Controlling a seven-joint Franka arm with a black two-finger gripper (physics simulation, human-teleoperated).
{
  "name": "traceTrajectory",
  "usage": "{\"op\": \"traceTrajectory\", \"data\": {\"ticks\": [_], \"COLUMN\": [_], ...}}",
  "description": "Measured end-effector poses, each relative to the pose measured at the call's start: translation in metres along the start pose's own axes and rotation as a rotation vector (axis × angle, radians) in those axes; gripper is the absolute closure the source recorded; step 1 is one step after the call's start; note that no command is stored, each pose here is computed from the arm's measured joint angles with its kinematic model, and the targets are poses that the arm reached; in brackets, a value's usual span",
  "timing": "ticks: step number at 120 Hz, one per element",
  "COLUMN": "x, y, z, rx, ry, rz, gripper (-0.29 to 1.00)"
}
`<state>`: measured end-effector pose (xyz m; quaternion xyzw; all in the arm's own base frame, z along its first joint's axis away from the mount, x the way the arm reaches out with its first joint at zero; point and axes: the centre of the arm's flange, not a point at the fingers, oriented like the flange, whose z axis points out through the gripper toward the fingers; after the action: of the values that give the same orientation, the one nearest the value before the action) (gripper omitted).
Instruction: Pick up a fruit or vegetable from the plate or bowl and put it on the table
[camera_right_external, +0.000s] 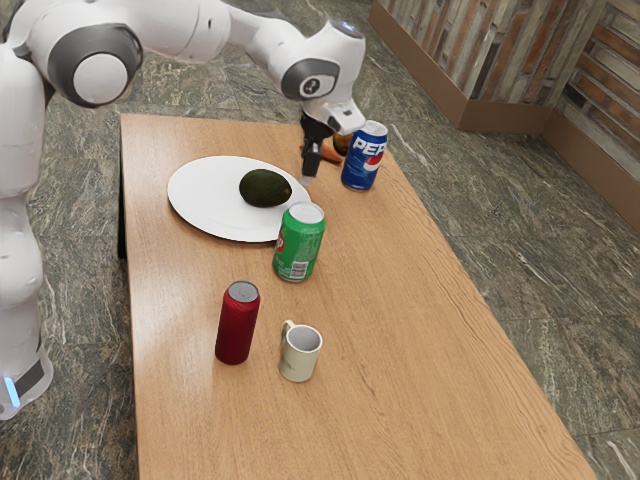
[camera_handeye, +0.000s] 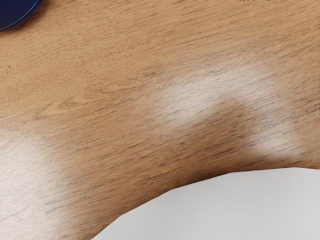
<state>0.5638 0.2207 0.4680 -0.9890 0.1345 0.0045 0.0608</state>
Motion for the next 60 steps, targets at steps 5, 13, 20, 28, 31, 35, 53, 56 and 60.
{"op": "traceTrajectory", "data": {"ticks": [5, 13, 20, 28, 31, 35, 53, 56, 60], "x": [0.001, 0.008, 0.013, 0.01, 0.005, -0.001, -0.02, -0.02, -0.019], "y": [0.002, 0.018, 0.037, 0.049, 0.048, 0.043, 0.017, 0.016, 0.017], "z": [-0.001, -0.009, -0.016, 0.002, 0.01, 0.017, 0.024, 0.024, 0.024], "rx": [-0.001, -0.009, -0.018, -0.048, -0.057, -0.063, -0.058, -0.056, -0.054], "ry": [0.013, 0.045, 0.069, 0.062, 0.059, 0.058, 0.079, 0.083, 0.088], "rz": [0.022, 0.069, 0.115, 0.142, 0.142, 0.135, 0.113, 0.117, 0.126], "gripper": [0.0, 0.0, 0.0, 0.0, 0.0, 0.0, 0.0, 0.0, 0.0]}}
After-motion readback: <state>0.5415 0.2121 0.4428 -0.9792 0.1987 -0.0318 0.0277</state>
